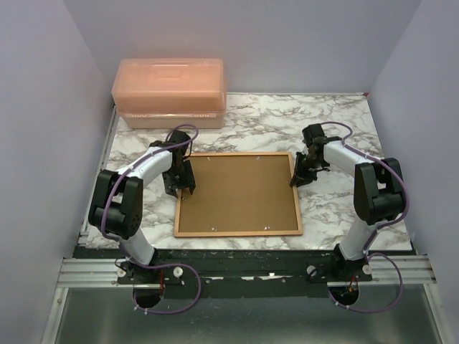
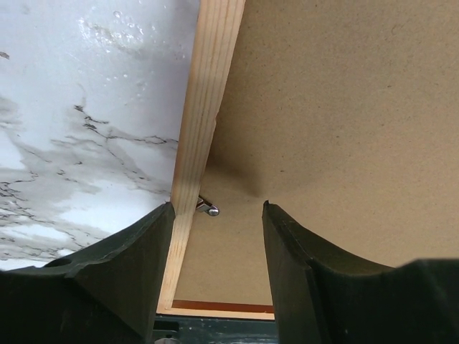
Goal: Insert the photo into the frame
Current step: Install the photo frame at the center of the board.
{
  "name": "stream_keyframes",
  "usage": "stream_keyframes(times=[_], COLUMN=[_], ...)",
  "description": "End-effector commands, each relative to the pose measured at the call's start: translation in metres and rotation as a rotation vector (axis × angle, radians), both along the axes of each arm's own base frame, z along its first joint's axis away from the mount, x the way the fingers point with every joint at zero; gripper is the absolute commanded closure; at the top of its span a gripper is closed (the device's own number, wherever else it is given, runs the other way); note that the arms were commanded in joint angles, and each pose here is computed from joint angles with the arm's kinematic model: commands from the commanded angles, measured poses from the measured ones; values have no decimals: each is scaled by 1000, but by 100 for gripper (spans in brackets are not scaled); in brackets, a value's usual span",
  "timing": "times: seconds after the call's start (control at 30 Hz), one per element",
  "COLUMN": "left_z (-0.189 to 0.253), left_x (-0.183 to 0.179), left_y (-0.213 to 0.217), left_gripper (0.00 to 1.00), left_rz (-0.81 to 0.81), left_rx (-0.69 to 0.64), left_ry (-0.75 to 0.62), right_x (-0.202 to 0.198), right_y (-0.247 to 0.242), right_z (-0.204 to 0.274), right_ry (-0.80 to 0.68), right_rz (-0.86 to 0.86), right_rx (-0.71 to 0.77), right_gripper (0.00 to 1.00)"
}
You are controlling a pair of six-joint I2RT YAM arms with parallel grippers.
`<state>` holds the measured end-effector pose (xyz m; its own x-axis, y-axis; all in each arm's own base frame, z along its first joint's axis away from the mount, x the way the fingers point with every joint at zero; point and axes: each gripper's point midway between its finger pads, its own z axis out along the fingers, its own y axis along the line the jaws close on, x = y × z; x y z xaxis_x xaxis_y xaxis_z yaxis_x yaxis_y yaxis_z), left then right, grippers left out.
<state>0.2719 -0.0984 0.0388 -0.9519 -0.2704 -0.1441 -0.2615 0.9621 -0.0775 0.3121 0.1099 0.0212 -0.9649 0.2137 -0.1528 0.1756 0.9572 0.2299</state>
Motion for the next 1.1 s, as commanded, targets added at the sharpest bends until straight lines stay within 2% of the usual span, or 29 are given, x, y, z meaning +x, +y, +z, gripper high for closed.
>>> stream_keyframes(times=[0.0,0.17,0.33,0.4,0.47,0.6,0.83,1.03,1.07], left_z=[-9,-8,-9,-11,-11,-13,-17,-10,-4], left_x=[-4,-5,-1,-1,0,-6,-22,-18,-15], left_y=[26,35,22,15,10,5,2,1,1], left_gripper=[44,38,38,44,56,75,100,100,97], left_rz=[1,-3,-17,-30,-43,-78,-105,-112,-111], left_rx=[143,194,126,100,85,76,67,60,59], left_ry=[34,45,34,38,41,72,97,71,53], right_x=[3,2,1,1,1,5,10,7,7], right_y=[-4,-9,-25,-26,-29,-33,-28,-21,-19], right_z=[-31,-31,-29,-28,-26,-23,-22,-18,-15], right_ry=[7,6,8,7,3,-5,-4,-5,-8], right_rz=[-39,-47,-72,-73,-77,-90,-96,-77,-74], right_rx=[-22,-45,-128,-133,-141,-139,-104,-63,-51], right_gripper=[89,90,93,93,93,94,94,93,92])
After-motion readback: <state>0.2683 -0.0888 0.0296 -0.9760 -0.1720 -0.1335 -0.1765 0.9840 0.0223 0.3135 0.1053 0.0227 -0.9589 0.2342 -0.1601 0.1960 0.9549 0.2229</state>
